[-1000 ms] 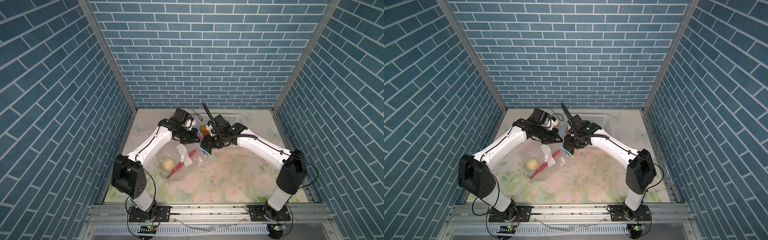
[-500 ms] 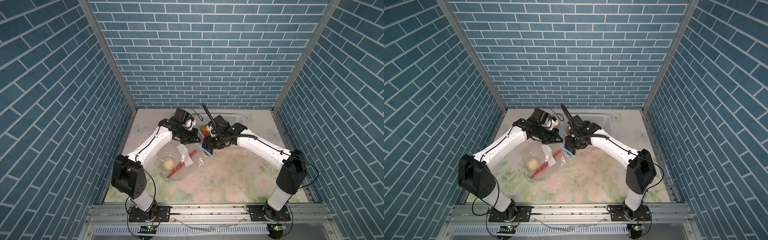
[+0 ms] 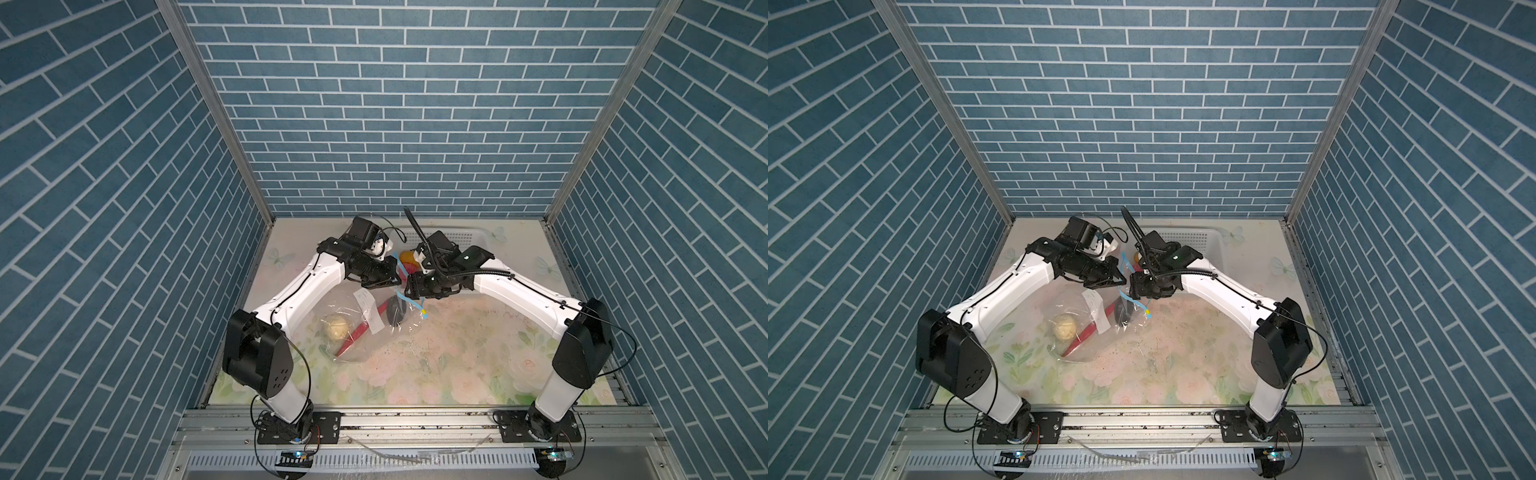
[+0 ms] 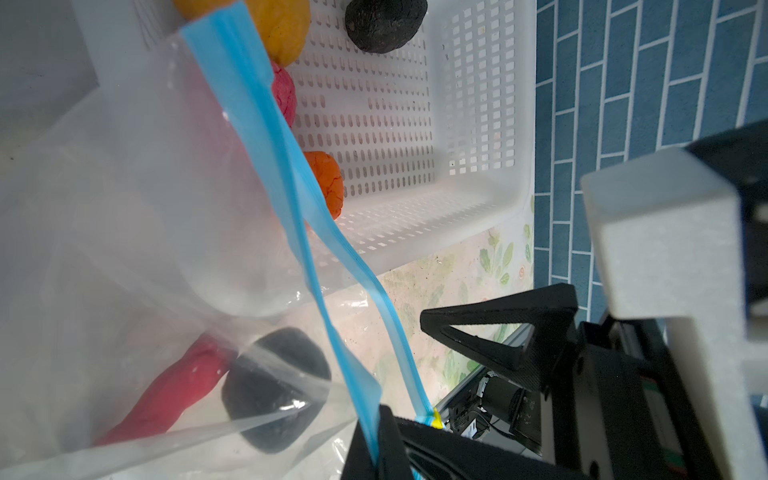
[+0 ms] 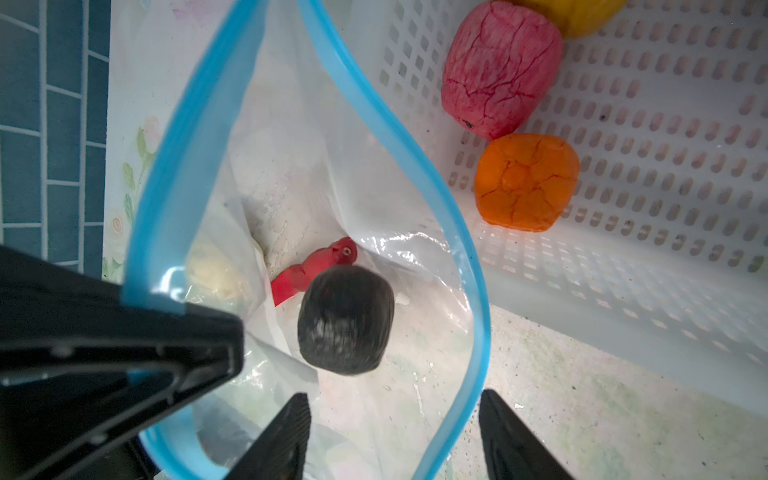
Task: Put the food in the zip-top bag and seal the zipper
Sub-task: 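Raise the open right gripper and move it back over the basket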
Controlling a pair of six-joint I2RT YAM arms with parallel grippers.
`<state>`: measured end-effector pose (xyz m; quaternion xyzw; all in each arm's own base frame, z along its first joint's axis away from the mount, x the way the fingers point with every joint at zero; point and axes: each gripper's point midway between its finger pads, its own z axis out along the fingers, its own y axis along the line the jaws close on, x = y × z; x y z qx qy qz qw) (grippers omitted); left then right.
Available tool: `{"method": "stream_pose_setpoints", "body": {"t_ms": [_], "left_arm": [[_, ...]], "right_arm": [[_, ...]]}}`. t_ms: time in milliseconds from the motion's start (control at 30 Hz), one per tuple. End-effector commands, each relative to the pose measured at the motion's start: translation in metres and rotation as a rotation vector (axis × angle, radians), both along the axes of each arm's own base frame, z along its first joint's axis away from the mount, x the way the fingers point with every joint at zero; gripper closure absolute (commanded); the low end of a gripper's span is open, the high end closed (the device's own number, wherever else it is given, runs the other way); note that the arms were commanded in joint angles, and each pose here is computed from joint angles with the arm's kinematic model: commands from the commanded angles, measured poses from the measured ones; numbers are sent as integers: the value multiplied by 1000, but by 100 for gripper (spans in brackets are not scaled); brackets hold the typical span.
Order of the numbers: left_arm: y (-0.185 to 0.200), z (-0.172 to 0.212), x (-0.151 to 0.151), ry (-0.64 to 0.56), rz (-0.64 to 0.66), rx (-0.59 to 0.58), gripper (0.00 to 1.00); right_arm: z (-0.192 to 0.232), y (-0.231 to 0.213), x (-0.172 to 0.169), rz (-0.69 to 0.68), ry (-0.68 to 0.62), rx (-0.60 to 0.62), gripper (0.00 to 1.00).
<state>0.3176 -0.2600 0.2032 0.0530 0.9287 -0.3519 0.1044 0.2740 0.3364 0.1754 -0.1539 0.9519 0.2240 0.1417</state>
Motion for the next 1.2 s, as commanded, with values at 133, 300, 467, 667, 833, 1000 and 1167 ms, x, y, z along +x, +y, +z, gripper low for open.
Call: {"method": "stream_pose_setpoints", "body": {"t_ms": [133,300,467,667,833,1000,1167], "left_arm": [[-4,20,1,-56,-11,-31,100],[-4,19,1,-53,-11,-30,100],[-3,17,0,-52,-12,-25,100],[-1,14,-2,-56,-9,-22,100],[-2,15,-2,-59,-10,-27,100],[-3,15,-2,-60,-9,-31,100],[-3,12,-1,-56,-9,-33,100]], "right_arm": [[-10,-5,-3,17,1,-45,34],[-5,-4,-2,13,-9,-34,33],[6,-8,3,4,-54,-37,33],[22,-32,24,-39,-182,-111,33],[30,-58,51,-112,-254,-164,32],[25,-84,86,-255,-267,-175,29],[9,-106,120,-382,-264,-175,29]]}}
